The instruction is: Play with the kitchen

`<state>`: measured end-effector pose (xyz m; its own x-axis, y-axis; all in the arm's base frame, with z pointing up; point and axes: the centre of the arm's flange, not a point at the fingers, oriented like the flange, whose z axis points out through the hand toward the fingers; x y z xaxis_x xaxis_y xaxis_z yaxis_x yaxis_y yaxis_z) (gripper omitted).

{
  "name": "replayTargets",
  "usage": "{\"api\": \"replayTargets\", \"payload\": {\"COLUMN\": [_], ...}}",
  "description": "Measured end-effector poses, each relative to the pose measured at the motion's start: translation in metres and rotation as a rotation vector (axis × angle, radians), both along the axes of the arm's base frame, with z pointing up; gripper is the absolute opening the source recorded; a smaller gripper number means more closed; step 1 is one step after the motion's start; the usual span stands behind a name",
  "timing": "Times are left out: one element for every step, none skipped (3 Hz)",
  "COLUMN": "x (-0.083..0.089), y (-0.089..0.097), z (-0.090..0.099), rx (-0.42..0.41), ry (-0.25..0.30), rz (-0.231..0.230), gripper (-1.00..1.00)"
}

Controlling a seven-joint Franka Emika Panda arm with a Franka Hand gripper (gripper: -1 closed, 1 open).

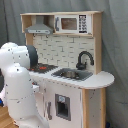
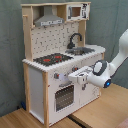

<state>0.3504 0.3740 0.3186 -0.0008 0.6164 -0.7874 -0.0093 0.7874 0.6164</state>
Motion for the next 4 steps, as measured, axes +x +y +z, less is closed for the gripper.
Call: {"api": "replayTargets", "payload": {"x": [0.001, 0.001, 0.0, 0.0], "y": [-0.001, -0.002, -0.012, -0.012], "z": [0.001, 0.001, 0.002, 0.002], "rx": [-0.014, -0.012, 0.079, 0.203], "ry": [-0.006, -0.008, -0.022, -0.02], "rz": [-0.011, -0.015, -0.046, -0.048], "gripper": [1.0, -1.0, -1.0, -1.0]}}
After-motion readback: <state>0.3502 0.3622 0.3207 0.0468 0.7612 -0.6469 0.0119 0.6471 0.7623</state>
